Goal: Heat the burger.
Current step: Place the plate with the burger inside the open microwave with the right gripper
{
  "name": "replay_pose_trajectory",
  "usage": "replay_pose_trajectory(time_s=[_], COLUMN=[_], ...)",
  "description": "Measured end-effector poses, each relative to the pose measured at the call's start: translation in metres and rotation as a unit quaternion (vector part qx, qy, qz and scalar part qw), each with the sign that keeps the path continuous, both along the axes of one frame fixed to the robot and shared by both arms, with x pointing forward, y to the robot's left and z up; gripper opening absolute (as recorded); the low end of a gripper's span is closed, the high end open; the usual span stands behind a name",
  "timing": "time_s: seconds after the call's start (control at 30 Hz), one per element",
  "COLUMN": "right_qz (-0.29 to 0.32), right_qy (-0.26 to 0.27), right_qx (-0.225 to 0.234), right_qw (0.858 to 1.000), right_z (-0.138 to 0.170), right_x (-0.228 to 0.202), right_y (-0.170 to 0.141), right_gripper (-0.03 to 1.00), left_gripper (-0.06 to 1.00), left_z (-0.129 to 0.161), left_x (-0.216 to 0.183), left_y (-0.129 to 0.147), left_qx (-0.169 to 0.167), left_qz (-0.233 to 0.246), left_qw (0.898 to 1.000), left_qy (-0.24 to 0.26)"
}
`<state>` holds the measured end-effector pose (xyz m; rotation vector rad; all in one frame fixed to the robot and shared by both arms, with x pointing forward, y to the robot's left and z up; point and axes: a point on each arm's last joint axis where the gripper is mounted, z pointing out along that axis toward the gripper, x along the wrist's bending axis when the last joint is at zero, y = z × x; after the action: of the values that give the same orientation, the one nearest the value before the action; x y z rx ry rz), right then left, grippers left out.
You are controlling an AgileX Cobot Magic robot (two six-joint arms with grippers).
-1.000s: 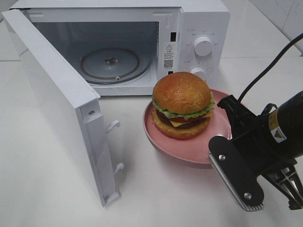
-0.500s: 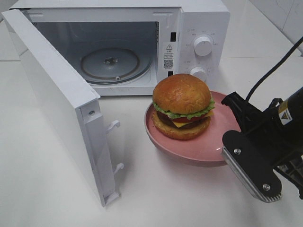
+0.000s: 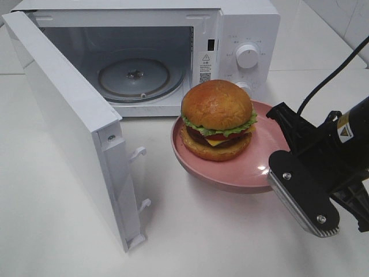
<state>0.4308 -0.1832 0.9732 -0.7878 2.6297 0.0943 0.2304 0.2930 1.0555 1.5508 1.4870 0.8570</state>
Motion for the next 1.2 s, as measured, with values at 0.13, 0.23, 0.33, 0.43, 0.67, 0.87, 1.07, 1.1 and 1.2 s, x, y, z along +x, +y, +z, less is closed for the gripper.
replay_pose_trajectory(time_s=[0.13, 0.23, 0.33, 0.43, 0.67, 0.87, 1.07, 1.1, 1.2], right_qz=[0.000, 0.000, 0.004, 0.013, 0.026, 0.035, 0.032, 0.032, 0.032], right_qy=[-0.014, -0.018, -0.014, -0.012, -0.018, -0.017, -0.016, -0.016, -0.017], right_qx=[0.009, 0.012, 0.009, 0.008, 0.012, 0.017, 0.022, 0.022, 0.024], right_qw=[1.000, 1.000, 1.000, 1.000, 0.999, 0.999, 0.999, 0.999, 0.999], right_z=[0.008, 0.009, 0.007, 0.006, 0.007, 0.006, 0.006, 0.006, 0.006], right_x=[0.006, 0.010, 0.015, 0.017, 0.029, 0.042, 0.055, 0.057, 0.067], right_y=[0.004, 0.007, 0.011, 0.018, 0.034, 0.052, 0.062, 0.064, 0.071], right_gripper=[0.03, 0.03, 0.03, 0.03, 0.03, 0.03, 0.03, 0.03, 0.03], left_gripper=[0.99, 0.99, 0.99, 0.99, 0.99, 0.99, 0.99, 0.99, 0.99], left_z=[0.000, 0.000, 0.000, 0.000, 0.000, 0.000, 0.000, 0.000, 0.000], left_x=[0.000, 0.000, 0.000, 0.000, 0.000, 0.000, 0.000, 0.000, 0.000], left_y=[0.000, 0.000, 0.000, 0.000, 0.000, 0.000, 0.000, 0.000, 0.000], left_qx=[0.000, 0.000, 0.000, 0.000, 0.000, 0.000, 0.000, 0.000, 0.000], left_qz=[0.000, 0.000, 0.000, 0.000, 0.000, 0.000, 0.000, 0.000, 0.000], left_qw=[1.000, 1.000, 1.000, 1.000, 1.000, 1.000, 1.000, 1.000, 1.000], left_qy=[0.000, 0.000, 0.000, 0.000, 0.000, 0.000, 0.000, 0.000, 0.000])
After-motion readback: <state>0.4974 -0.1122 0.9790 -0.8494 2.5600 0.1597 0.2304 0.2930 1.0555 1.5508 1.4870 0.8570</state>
